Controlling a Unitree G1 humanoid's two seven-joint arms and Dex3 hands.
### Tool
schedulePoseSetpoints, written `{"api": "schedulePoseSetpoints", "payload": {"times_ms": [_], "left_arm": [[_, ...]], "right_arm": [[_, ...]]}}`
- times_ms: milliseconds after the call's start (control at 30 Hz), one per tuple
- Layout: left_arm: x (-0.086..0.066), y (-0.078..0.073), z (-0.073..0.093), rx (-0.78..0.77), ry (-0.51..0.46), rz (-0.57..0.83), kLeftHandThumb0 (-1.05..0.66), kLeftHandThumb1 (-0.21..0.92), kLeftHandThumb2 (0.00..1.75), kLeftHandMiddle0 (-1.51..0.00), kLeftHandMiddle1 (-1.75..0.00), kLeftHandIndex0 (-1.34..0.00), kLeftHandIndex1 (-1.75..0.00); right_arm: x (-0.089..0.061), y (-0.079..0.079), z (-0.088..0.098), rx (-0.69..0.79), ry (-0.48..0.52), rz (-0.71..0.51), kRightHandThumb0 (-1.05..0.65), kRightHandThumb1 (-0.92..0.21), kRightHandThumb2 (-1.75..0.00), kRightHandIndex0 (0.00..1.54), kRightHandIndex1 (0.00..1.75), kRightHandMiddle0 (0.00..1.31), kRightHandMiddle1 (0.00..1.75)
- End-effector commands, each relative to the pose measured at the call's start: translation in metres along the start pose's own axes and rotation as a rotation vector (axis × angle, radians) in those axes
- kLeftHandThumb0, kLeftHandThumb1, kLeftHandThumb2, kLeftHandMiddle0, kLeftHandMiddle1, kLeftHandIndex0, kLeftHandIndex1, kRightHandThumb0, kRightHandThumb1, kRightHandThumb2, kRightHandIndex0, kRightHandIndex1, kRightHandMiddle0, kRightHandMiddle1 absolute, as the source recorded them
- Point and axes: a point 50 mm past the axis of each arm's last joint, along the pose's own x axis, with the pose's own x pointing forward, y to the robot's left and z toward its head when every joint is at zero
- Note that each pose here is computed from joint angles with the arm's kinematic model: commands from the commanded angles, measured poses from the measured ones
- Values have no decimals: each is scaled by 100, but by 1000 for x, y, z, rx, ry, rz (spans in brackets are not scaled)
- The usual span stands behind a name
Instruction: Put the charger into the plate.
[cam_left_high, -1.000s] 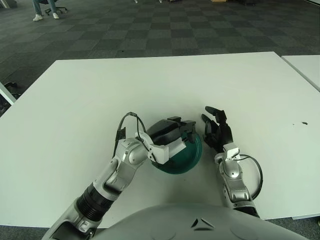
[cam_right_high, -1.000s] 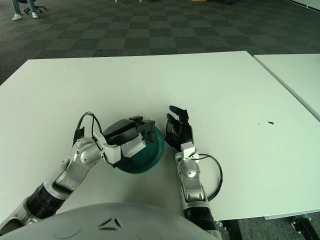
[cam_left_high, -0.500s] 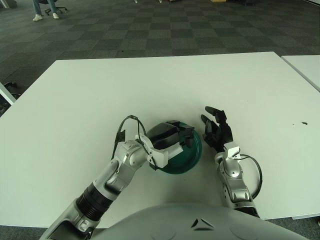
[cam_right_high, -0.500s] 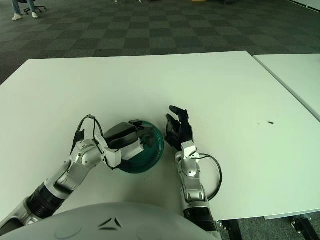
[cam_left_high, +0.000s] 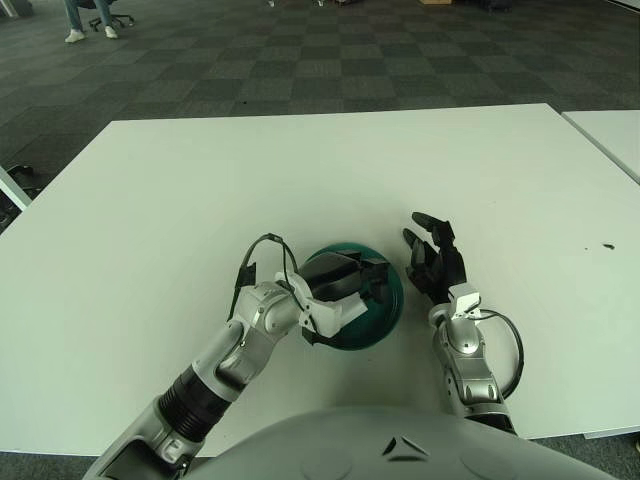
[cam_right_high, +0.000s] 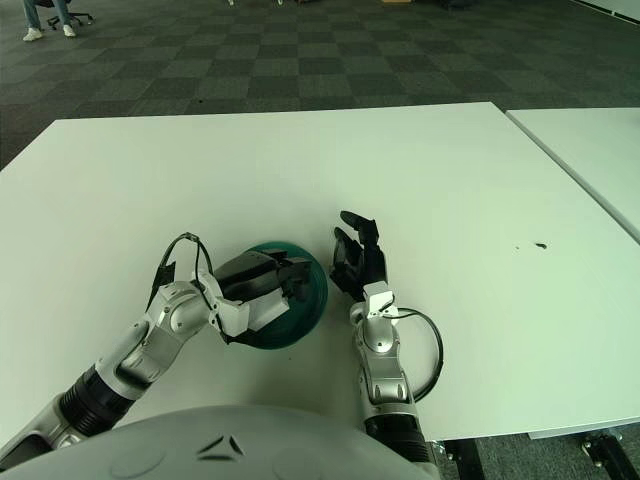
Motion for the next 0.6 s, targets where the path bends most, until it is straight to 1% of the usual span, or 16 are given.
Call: {"api": "schedulePoseSetpoints", "payload": {"times_ms": [0, 33, 67, 133, 200, 233, 267, 300, 333, 367, 400, 433, 467, 500, 533, 567], "left_arm": [[0, 1, 0, 16, 16, -21, -53, 84, 65, -67, -175, -24, -173], [0, 0, 0, 16, 16, -25, -59, 85, 64, -67, -175, -22, -172], [0, 0, 0, 16, 16, -28, -69, 88, 63, -65, -175, -20, -169], [0, 0, 0, 22, 11, -36, -82, 90, 65, -61, -175, -16, -164], [-1, 0, 0, 29, 4, -41, -87, 91, 66, -58, -175, -15, -161], [-1, 0, 1, 33, -1, -45, -89, 91, 69, -52, -170, -13, -157], [-1, 0, 1, 37, -4, -48, -93, 92, 76, -40, -153, -8, -144], [-1, 0, 1, 43, -9, -56, -95, 92, 80, -33, -141, -5, -135], [-1, 1, 1, 46, -12, -61, -97, 92, 84, -30, -129, -4, -125], [-1, 1, 2, 50, -15, -67, -99, 92, 88, -30, -106, -3, -110], [-1, 1, 2, 53, -17, -72, -101, 92, 92, -30, -88, -2, -98], [-1, 1, 2, 55, -19, -76, -102, 92, 94, -30, -81, -1, -94], [-1, 1, 2, 56, -20, -79, -103, 92, 97, -30, -65, -1, -83], [-1, 1, 2, 47, -18, -73, -104, 92, 99, -31, -54, 0, -75], [-2, 1, 2, 39, -16, -69, -104, 92, 100, -30, -47, 0, -70], [-2, 1, 2, 27, -12, -61, -104, 92, 102, -30, -34, 0, -63]], "right_arm": [[-22, -2, -41, 17, 233, -25, -66, -92, -74, 47, 0, 2, 85], [-22, -2, -40, 28, 225, -27, -67, -92, -73, 47, 0, 2, 85], [-22, -2, -40, 36, 221, -28, -68, -92, -71, 47, 0, 2, 85], [-23, -2, -39, 61, 205, -26, -69, -92, -67, 47, 0, 2, 85], [-24, -1, -39, 74, 191, -22, -70, -92, -66, 47, 0, 2, 85], [-25, -1, -39, 74, 181, -18, -71, -92, -66, 47, 0, 1, 85], [-26, 0, -39, 73, 173, -15, -71, -92, -67, 47, 0, 1, 85], [-27, -1, -40, 64, 161, -11, -71, -92, -67, 47, 0, 1, 85], [-28, -1, -40, 57, 154, -9, -71, -92, -68, 46, 0, 0, 84], [-28, -1, -40, 48, 145, -8, -71, -92, -68, 46, 0, 0, 83], [-28, -1, -40, 43, 139, -7, -71, -92, -69, 46, 0, 0, 82], [-28, -1, -40, 36, 138, -8, -71, -92, -70, 46, 0, 0, 81], [-28, -1, -40, 32, 136, -9, -70, -92, -70, 45, 0, 0, 81], [-27, -2, -40, 26, 136, -8, -70, -92, -71, 45, 0, 0, 80], [-27, -2, -40, 23, 135, -7, -69, -92, -71, 45, 0, 0, 80], [-27, -3, -40, 17, 130, -3, -69, -92, -72, 46, 0, 0, 80]]}}
